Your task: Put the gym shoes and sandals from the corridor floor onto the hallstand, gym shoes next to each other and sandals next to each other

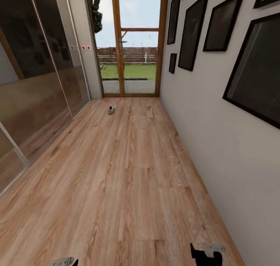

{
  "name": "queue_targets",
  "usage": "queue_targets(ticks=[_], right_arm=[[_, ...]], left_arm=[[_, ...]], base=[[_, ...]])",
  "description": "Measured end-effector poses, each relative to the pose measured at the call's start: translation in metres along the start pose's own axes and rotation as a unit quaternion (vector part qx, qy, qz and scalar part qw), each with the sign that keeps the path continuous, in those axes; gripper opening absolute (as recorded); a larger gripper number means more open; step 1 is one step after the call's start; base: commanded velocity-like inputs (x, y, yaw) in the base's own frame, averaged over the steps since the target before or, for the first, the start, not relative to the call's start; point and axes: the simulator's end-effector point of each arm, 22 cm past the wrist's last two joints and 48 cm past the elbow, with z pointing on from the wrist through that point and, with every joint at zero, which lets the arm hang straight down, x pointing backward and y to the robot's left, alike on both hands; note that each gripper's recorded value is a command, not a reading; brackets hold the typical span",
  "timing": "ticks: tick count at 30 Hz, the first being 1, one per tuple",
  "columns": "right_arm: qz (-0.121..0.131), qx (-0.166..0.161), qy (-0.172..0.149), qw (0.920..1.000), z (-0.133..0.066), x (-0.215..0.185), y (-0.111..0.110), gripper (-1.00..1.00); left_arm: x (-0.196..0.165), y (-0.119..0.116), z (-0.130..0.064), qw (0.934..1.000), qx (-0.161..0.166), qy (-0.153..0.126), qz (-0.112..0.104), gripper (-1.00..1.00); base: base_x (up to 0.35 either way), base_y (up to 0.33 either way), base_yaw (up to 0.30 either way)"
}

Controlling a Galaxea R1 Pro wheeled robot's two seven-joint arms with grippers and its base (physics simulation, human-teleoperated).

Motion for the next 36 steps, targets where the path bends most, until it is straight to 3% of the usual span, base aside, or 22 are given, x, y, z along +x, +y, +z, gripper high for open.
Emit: queue_targets(ticks=[36], right_arm=[[0.0,0.0,0.0,1.0,0.0001,0.0006,0.0003,1.0]], left_arm=[[0.0008,0.0001,0.0,1.0,0.0,0.001,0.0,1.0]], base=[[0.339,0.0,0.011]])
